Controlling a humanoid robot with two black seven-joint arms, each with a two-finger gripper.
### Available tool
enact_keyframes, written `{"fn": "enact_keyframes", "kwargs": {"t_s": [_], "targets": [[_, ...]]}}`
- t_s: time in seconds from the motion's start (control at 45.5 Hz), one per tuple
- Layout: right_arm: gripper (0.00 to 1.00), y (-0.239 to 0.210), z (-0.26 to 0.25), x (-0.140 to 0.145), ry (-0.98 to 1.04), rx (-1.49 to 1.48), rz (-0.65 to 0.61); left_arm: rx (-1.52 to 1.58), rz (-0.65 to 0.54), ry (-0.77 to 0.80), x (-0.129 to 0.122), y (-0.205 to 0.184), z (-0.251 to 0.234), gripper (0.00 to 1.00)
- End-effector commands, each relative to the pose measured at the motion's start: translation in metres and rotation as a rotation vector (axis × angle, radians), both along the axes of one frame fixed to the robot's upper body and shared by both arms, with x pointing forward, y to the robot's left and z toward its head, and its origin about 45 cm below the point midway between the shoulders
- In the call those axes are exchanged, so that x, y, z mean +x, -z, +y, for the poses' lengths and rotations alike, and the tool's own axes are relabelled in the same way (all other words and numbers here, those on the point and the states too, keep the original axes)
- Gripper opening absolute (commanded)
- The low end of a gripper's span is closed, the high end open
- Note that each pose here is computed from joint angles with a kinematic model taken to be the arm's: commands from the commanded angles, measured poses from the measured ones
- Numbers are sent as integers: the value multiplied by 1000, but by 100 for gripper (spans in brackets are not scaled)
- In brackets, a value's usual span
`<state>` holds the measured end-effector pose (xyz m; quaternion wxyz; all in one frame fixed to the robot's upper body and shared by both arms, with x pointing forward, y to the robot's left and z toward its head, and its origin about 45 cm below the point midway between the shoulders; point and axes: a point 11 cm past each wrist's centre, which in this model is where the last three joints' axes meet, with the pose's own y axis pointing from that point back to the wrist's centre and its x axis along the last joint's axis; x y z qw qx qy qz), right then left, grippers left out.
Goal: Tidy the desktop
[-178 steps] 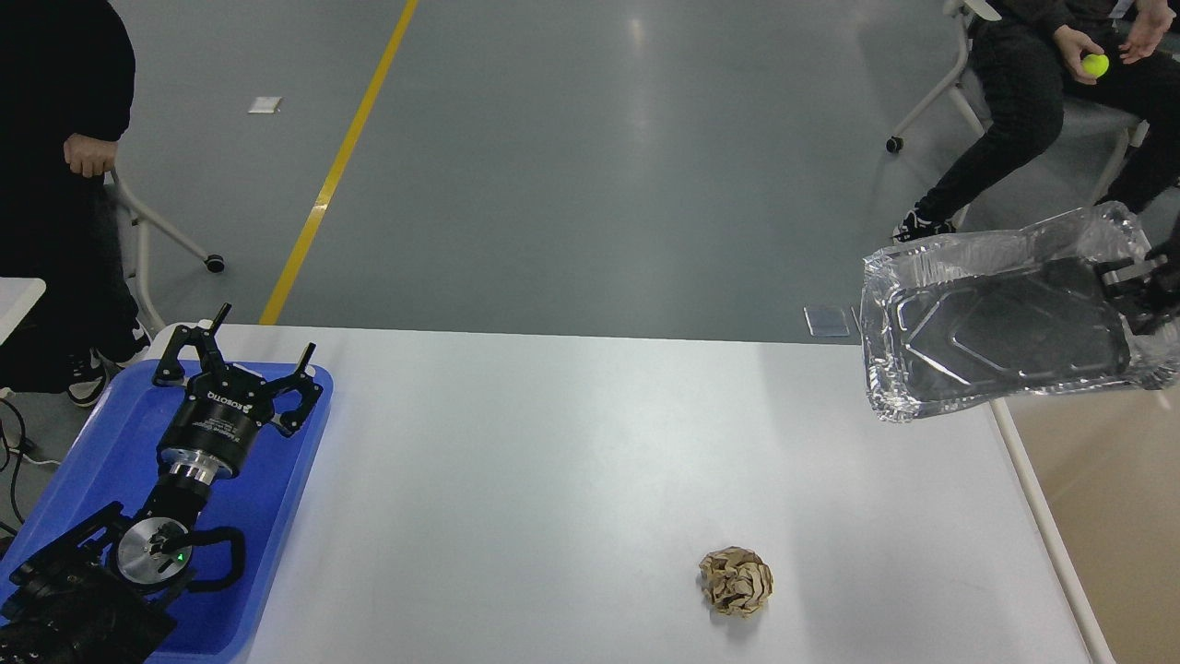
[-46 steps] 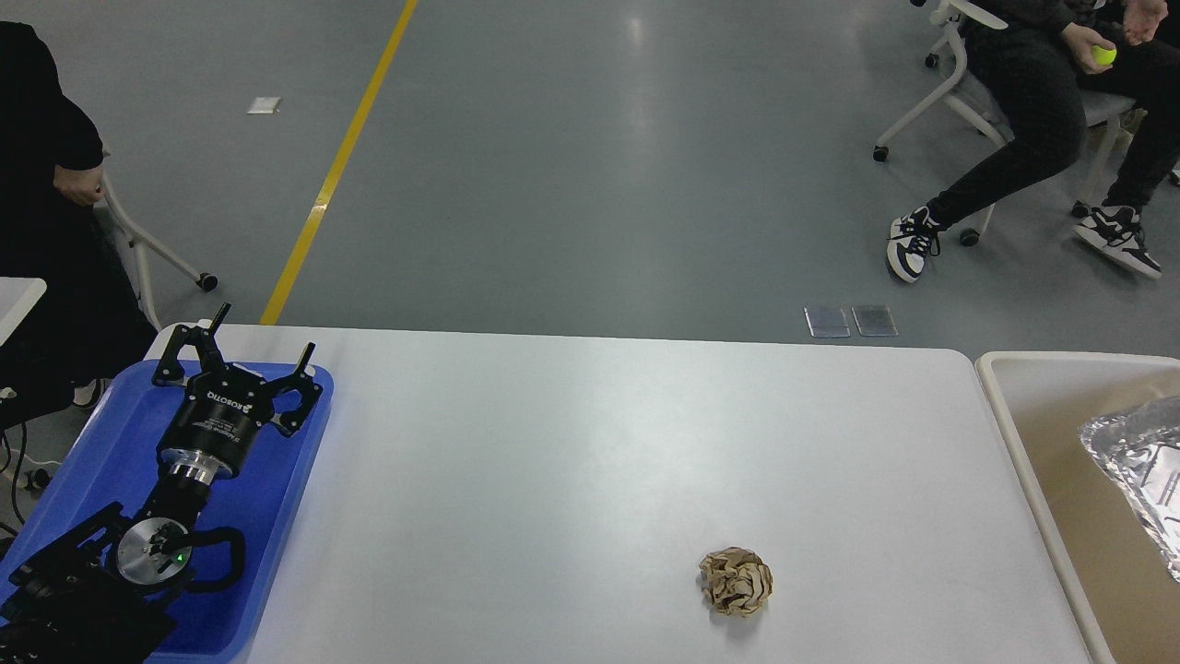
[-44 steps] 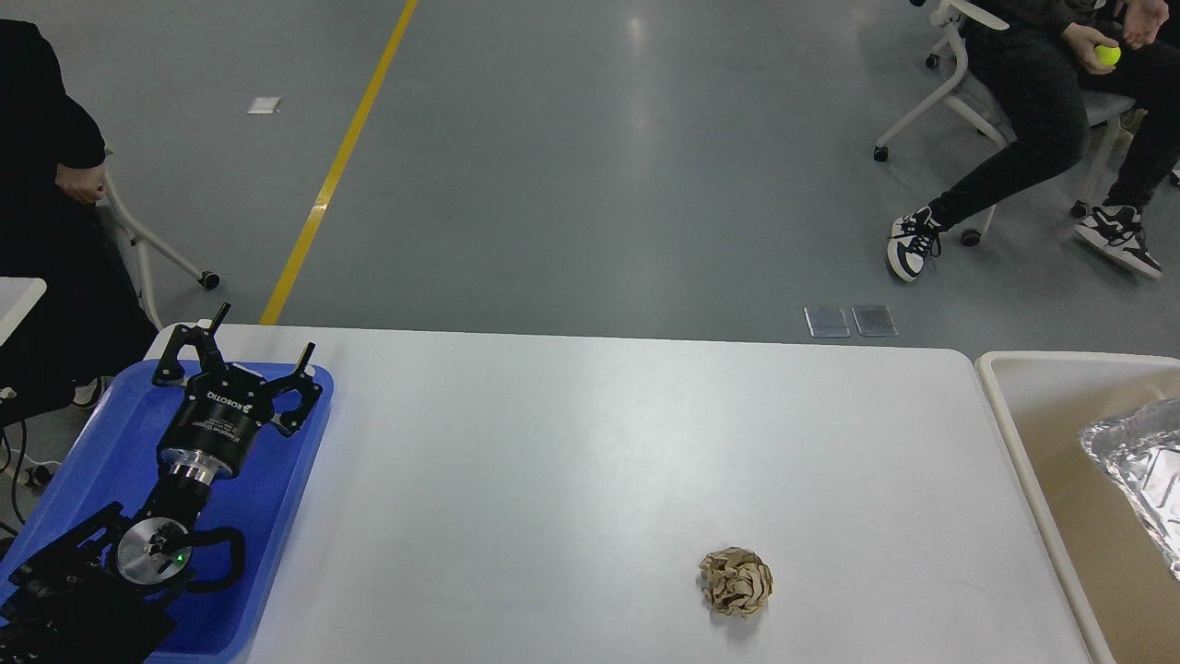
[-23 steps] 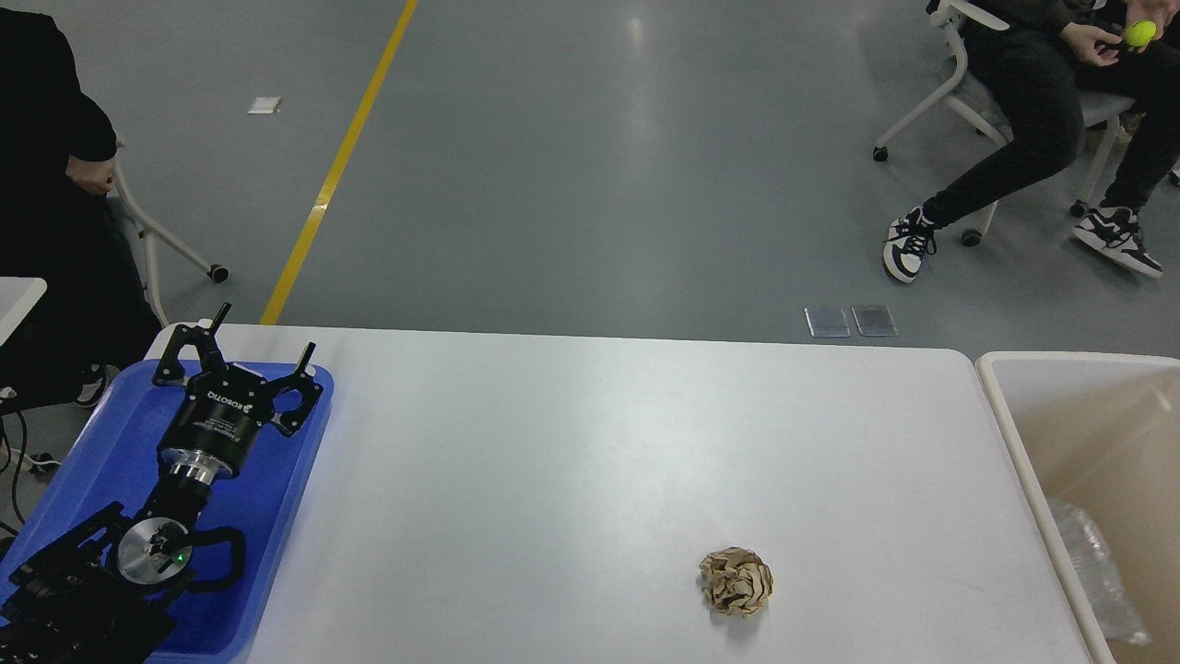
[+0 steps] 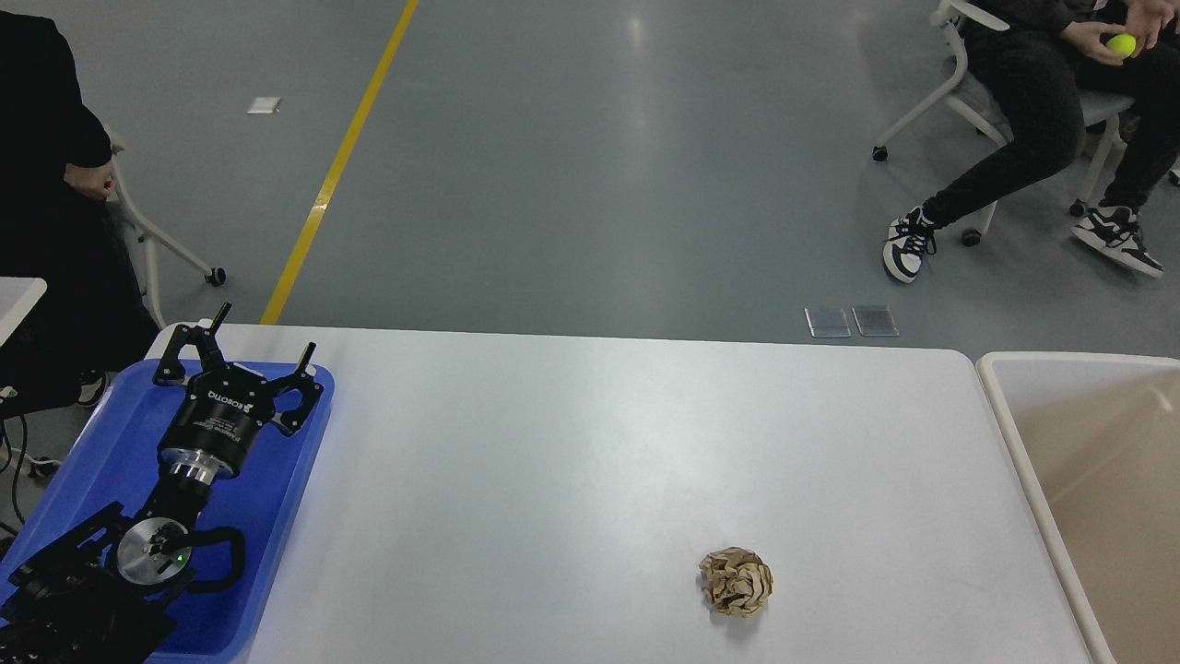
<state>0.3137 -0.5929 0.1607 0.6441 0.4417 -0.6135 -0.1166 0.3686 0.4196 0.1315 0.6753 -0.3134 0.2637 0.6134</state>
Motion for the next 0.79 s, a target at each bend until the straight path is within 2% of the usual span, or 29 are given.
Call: {"fn": "enact_keyframes", "kwargs": {"t_s": [0.0, 0.044, 0.088, 0.483, 0.769], "targets": [[92, -26, 25, 25, -212, -84, 84, 2, 1, 2, 0, 0, 0, 99], [98, -30, 29, 28, -236, -98, 97, 2, 1, 2, 0, 0, 0, 99], [99, -35, 33, 33, -257, -104, 102, 1, 0, 1, 0, 0, 0, 99], [100, -73, 77, 61, -443, 89, 248, 0, -2, 4, 1, -1, -1, 99], [100, -103, 127, 71, -655, 89, 513, 0, -2, 4, 1, -1, -1, 99]]}}
